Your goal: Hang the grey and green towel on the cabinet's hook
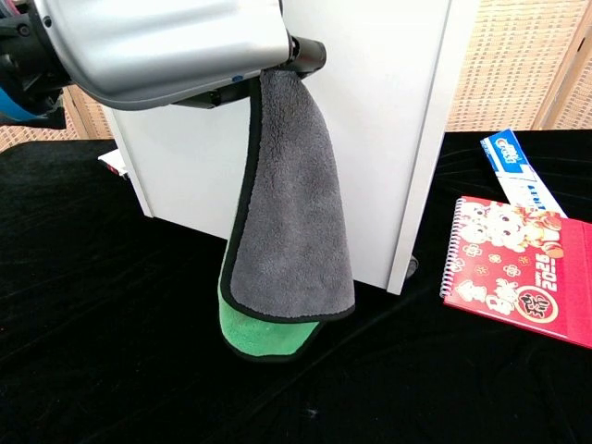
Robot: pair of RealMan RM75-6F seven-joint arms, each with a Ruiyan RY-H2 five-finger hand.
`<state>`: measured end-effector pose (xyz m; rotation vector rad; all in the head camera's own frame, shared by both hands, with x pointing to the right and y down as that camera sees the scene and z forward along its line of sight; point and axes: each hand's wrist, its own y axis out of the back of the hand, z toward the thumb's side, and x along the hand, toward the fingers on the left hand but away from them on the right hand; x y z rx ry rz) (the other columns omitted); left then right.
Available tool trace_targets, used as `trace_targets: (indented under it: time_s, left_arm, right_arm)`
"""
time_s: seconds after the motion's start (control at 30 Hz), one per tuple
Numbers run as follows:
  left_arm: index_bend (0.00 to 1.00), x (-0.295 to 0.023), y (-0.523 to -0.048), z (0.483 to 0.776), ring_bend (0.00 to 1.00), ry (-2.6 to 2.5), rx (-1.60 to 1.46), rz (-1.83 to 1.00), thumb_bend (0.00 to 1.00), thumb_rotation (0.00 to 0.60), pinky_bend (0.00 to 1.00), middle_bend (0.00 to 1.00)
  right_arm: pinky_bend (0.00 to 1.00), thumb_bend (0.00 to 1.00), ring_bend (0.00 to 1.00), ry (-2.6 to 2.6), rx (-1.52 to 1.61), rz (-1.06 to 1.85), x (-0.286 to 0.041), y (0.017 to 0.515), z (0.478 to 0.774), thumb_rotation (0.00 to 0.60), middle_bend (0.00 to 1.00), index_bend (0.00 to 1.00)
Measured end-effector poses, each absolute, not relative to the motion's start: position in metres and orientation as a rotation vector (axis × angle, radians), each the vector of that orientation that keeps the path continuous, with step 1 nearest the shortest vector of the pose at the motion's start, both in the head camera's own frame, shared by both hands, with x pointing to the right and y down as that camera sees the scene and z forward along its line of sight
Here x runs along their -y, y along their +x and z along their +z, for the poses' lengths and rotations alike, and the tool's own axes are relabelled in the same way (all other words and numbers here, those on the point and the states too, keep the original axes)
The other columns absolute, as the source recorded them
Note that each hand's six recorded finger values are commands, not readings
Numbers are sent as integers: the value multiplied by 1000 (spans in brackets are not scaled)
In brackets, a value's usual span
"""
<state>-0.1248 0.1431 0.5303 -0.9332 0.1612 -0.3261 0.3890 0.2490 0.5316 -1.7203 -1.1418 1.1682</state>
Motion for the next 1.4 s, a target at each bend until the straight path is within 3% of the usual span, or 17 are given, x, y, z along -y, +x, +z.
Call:
trace_targets:
  time_s: [0.43, 0.5, 0.53, 0.6, 0.67, 0.77, 0.87, 0.97, 1.07, 1.4]
  left_arm:
    - [716, -144, -121, 537, 732, -911, -139, -369, 466, 600, 620, 771]
    - [658, -144, -122, 537, 700, -908, -138, -373, 367, 600, 596, 737]
    - [588, -144, -123, 538, 657, -902, -135, -377, 256, 600, 563, 683]
    - [436, -144, -126, 540, 552, -890, -125, -394, 74, 600, 463, 540]
    - [288, -144, -131, 543, 423, -876, -112, -425, 0, 600, 345, 365]
    - [175, -147, -138, 548, 249, -856, -88, -471, 0, 600, 241, 178]
    - [103, -152, -147, 552, 98, -859, -72, -517, 0, 600, 138, 51]
    - [42, -156, -154, 555, 7, -870, -69, -536, 0, 600, 48, 0]
    - [20, -160, -160, 553, 0, -888, -84, -540, 0, 600, 3, 0]
    - [27, -182, -202, 542, 0, -996, -216, -581, 0, 600, 0, 0]
  right_arm:
    - [0, 117, 0, -1723, 1144, 1149, -250, 387, 529, 600, 0, 93]
    - [0, 117, 0, -1723, 1145, 1149, -250, 387, 529, 600, 0, 93]
    - [0, 117, 0, -1722, 1146, 1150, -250, 387, 529, 600, 0, 93]
    - [0, 117, 0, -1723, 1148, 1149, -250, 388, 528, 600, 0, 93]
    - [0, 117, 0, -1723, 1147, 1149, -250, 388, 529, 600, 0, 93]
    - [0, 117, 0, -1724, 1142, 1151, -250, 387, 529, 600, 0, 93]
    - [0, 117, 0, -1725, 1139, 1153, -251, 386, 530, 600, 0, 93]
    - [0, 117, 0, -1723, 1135, 1155, -251, 386, 531, 600, 0, 93]
    - [0, 117, 0, -1722, 1134, 1159, -251, 386, 531, 600, 0, 93]
    - [0, 117, 0, -1715, 1138, 1164, -250, 388, 531, 600, 0, 93]
